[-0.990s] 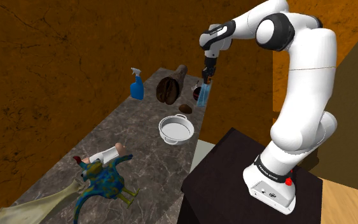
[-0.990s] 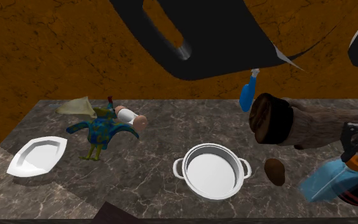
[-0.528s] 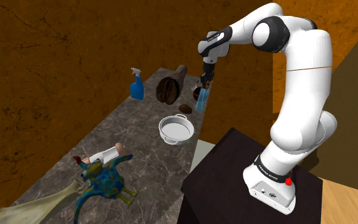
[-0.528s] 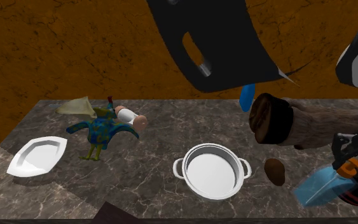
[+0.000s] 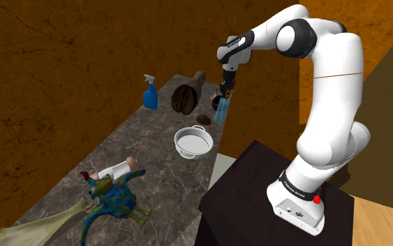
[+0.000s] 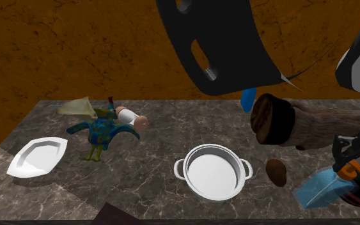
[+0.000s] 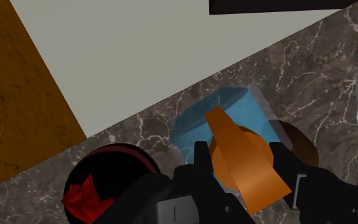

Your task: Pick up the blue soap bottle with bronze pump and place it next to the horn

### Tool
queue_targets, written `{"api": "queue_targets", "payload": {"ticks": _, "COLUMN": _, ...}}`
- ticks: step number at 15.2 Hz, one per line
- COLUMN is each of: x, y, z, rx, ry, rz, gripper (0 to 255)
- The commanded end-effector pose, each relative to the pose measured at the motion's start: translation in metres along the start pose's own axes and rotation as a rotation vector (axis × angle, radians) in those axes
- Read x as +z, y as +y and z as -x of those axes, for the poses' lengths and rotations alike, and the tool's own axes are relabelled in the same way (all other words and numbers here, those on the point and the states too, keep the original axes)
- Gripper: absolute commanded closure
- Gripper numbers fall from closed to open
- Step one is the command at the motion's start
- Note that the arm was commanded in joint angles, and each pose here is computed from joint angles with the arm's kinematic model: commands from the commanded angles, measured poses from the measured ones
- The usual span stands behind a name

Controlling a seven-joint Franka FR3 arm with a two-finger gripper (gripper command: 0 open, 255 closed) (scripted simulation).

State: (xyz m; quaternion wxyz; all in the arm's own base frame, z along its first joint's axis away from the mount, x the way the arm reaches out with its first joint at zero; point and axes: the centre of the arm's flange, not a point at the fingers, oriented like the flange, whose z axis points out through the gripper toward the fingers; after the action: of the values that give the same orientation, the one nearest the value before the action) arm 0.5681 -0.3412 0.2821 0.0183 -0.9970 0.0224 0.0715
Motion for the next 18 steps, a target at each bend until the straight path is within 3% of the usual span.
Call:
{"api": "queue_targets", "payload": {"ticks": 1, "x": 0.0, "y": 0.0, "z": 0.0, "rx": 0.0, "ry": 0.0, "rz": 0.0, "gripper": 0}}
{"api": "queue_targets", "payload": {"ticks": 6, "x": 0.0, "y": 0.0, "z": 0.0, "rx": 0.0, "ry": 0.0, "rz": 0.0, "gripper": 0}}
{"api": "queue_targets", "payload": {"ticks": 10, "x": -0.05, "y": 0.0, "z": 0.0, "rx": 0.0, "ry": 0.0, "rz": 0.0, "gripper": 0}}
{"api": "queue_targets", "payload": {"ticks": 18, "x": -0.05, "y": 0.0, "z": 0.0, "rx": 0.0, "ry": 0.0, "rz": 0.0, "gripper": 0}}
